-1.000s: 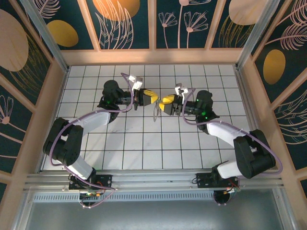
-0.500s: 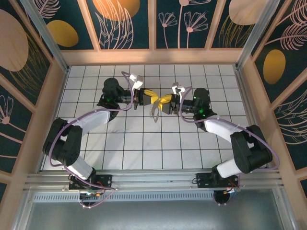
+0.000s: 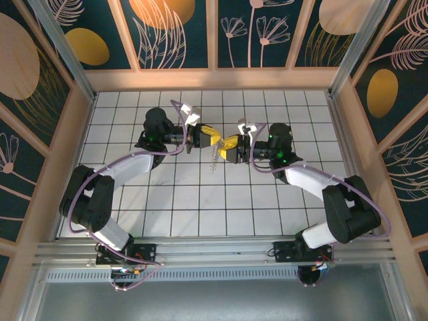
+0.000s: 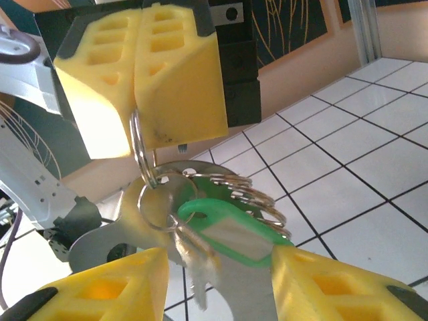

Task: Put the keys on the keyring

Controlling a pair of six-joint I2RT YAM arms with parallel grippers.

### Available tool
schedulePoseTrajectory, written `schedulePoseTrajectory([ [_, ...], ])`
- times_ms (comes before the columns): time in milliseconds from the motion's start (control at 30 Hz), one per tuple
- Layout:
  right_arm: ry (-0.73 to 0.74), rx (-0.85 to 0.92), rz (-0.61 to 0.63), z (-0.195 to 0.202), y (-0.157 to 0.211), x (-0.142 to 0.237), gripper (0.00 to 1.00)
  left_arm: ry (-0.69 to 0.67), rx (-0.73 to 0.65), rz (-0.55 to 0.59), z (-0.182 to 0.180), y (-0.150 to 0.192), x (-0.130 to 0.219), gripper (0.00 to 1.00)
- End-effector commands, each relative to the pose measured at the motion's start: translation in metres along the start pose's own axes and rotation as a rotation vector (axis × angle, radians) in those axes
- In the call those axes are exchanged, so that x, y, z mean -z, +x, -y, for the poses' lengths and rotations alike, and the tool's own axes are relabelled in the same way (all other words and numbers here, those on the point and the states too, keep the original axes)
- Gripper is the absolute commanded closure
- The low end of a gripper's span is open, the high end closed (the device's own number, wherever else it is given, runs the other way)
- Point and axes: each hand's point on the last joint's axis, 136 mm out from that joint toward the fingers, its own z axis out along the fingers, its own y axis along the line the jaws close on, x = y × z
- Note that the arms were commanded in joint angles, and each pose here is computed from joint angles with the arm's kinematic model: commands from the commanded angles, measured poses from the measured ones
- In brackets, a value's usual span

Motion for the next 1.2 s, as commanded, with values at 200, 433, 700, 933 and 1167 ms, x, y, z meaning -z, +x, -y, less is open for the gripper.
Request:
schedulePoseTrajectory([
  [200,0.008,0.089,0.01,-0.005,-0.014,0.012,0.53,0.078,-0.097,-0.019,0.025,-0.018,-0.002,1.0],
  [433,-0.055,0.107,-0.002,-0.014,-0.016,0.007,0.53,0.096,-0.094,-0.041,0.027,-0.014,-0.003,1.0],
  [700,-0.115,0.126,-0.027,-0.025,-0.016,0.001,0.52,0.108,-0.092,-0.054,0.027,-0.013,-0.006,1.0],
  [933,-0.132,0.117,-0.038,-0.025,-0.012,-0.001,0.61,0.113,-0.094,-0.058,0.027,-0.012,-0.006,1.0],
  [1167,-0.129,0.104,-0.043,-0.023,-0.008,0.0,0.97,0.106,-0.098,-0.056,0.027,-0.013,-0.006,1.0],
])
